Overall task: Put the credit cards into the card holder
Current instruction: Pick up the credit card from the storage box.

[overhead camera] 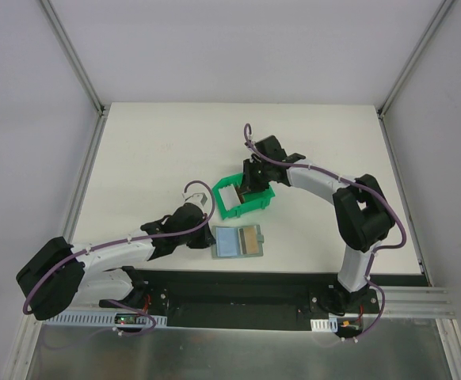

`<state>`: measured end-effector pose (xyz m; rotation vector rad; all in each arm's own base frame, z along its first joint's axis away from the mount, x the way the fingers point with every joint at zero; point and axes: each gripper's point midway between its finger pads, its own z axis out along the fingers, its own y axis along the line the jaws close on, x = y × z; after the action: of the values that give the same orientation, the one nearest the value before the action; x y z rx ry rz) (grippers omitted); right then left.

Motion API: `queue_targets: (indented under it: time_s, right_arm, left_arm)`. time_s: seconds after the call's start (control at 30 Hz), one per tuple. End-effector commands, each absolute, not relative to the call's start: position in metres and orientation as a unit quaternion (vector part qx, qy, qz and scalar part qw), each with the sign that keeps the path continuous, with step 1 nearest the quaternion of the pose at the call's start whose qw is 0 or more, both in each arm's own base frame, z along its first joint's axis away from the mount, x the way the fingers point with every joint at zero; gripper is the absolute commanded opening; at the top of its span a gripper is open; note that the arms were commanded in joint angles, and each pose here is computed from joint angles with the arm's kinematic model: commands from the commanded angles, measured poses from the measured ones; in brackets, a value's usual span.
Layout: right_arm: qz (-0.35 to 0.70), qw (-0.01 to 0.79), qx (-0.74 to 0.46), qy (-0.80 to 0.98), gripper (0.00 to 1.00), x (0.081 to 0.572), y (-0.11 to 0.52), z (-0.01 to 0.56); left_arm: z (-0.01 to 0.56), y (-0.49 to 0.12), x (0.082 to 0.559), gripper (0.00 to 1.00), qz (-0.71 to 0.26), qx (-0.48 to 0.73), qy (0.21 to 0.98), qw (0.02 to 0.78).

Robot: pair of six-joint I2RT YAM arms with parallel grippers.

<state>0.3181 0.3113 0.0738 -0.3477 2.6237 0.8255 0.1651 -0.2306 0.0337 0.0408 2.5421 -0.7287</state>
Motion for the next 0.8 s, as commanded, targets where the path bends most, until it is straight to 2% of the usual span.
queue_targets:
  time_s: [0.0, 0.2, 0.5, 0.67, 0.77]
  right_arm:
    - [0.283, 0.204, -0.130, 0.928, 0.11, 0.327, 0.312, 0.085]
    - [0.265, 0.194, -0.136, 0.934, 0.10, 0.326, 0.310, 0.074]
    - [0.248, 0.186, -0.145, 0.940, 0.17, 0.326, 0.313, 0.064]
    - [0.227, 0.208, -0.148, 0.940, 0.03, 0.331, 0.306, 0.074]
    - [0.203, 0.244, -0.152, 0.936, 0.00, 0.336, 0.295, 0.096]
  left_arm:
    - [0.043, -0.237, 0.171, 0.00, -0.279, 0.021, 0.926, 0.252]
    - [0.043, -0.238, 0.171, 0.00, -0.279, 0.023, 0.927, 0.251]
    - [0.042, -0.238, 0.171, 0.00, -0.279, 0.023, 0.927, 0.251]
    - [0.042, -0.237, 0.171, 0.00, -0.279, 0.023, 0.927, 0.252]
    - [0.042, -0.237, 0.170, 0.00, -0.278, 0.024, 0.927, 0.251]
